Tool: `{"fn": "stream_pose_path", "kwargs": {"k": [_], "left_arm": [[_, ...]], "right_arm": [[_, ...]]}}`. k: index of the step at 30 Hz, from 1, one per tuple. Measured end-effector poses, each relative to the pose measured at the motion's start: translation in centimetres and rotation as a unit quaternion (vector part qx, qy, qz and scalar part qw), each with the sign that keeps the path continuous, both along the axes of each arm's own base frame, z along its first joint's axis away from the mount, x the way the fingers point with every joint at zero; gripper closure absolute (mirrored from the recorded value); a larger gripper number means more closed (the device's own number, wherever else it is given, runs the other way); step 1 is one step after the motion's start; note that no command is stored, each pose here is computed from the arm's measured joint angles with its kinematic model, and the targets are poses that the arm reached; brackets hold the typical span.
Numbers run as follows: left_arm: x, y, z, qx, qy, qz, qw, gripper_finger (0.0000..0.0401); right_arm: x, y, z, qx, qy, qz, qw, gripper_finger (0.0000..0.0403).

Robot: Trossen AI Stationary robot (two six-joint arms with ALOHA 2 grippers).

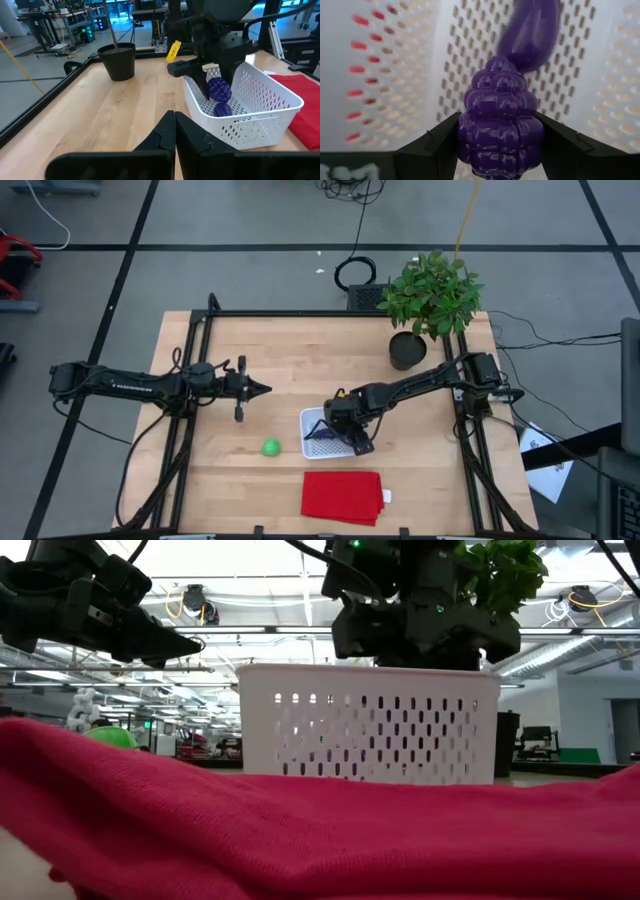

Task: Pick and placing Produce into tupperware
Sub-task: Put the grapes into the white basket

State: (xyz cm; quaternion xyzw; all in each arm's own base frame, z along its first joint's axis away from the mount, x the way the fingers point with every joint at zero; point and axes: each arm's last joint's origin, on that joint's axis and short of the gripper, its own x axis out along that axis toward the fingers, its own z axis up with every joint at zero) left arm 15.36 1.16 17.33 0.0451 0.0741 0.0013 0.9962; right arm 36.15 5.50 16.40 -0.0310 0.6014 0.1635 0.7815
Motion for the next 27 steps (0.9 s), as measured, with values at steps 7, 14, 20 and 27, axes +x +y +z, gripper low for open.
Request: {"fn": "stream_pose_path", "kwargs": {"k": [7,14,20,27], "left_arm": [[0.0,0.0,0.0,0.0,0.0,0.0,1.0,0.0398],[0.0,0.0,0.0,0.0,0.0,0.0,1.0,0.0398],[0.0,0.0,0.0,0.0,0.0,0.0,1.0,0.0398],[0.0,0.0,0.0,0.0,0.0,0.0,1.0,0.0398]], "right_arm": [[0.03,0.11,0.01,0.001,-0.003,0.0,1.0,0.019],[0.22,0.24,0.07,0.003,-0.014,0.002,1.0,0.019],[0.28,0.25,0.09,0.003,-0.018,0.003,1.0,0.0171],[0.27,0.26,0.1,0.003,-0.017,0.002,1.0,0.013]]}}
